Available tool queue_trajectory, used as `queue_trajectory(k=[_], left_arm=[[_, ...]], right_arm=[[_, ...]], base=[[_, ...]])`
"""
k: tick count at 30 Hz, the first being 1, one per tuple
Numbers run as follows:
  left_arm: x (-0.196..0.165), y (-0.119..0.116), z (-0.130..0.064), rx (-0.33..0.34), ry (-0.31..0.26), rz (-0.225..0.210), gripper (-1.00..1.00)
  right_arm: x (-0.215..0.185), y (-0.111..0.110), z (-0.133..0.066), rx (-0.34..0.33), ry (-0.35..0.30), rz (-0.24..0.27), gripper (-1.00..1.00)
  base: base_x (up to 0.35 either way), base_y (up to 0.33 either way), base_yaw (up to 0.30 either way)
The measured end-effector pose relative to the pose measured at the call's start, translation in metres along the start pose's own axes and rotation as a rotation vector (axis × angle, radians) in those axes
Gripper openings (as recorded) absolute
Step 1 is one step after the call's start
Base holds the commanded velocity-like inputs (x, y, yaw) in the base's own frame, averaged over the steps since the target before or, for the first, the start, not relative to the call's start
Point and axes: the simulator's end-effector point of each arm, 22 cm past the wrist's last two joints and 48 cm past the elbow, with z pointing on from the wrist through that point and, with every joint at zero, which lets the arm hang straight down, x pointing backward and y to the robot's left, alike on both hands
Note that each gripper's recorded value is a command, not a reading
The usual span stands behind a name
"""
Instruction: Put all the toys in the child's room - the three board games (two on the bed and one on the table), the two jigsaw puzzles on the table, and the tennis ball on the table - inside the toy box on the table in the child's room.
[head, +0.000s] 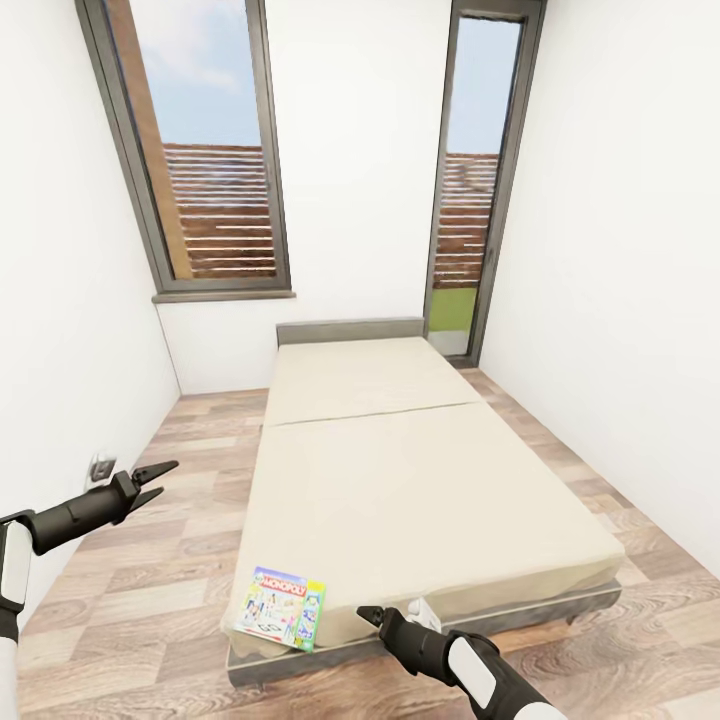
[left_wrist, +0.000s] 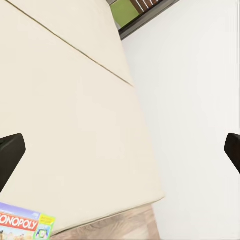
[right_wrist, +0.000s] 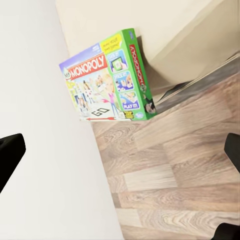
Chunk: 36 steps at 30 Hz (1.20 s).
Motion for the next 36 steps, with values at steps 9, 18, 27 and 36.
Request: queue_trajectory(k=[9,18,27,36], left_arm=[[0.009,0.009,0.003,0.015,0.001,0.0,1.0],[0.018,0.022,0.006,0.016,0.001,0.002,1.0],[0.028,0.036,0.008,0.012,0.001,0.003,1.0],[0.037,0.05,0.01,0.01,-0.001,0.003,1.0]], right_arm=[[0.002,-0.013,0.008,0.0,0.0,-0.001,1.0],[0.005,-0.026,0.017,0.0,0.0,-0.002,1.0],[0.008,-0.04,0.025,0.002,-0.002,-0.003,1.0],[0.007,-0.055,0.035,0.01,-0.028,-0.015,1.0]], base=[[0.0,0.0,0.0],[0.0,0.0,0.0],[0.0,0.0,0.0],[0.0,0.0,0.0]])
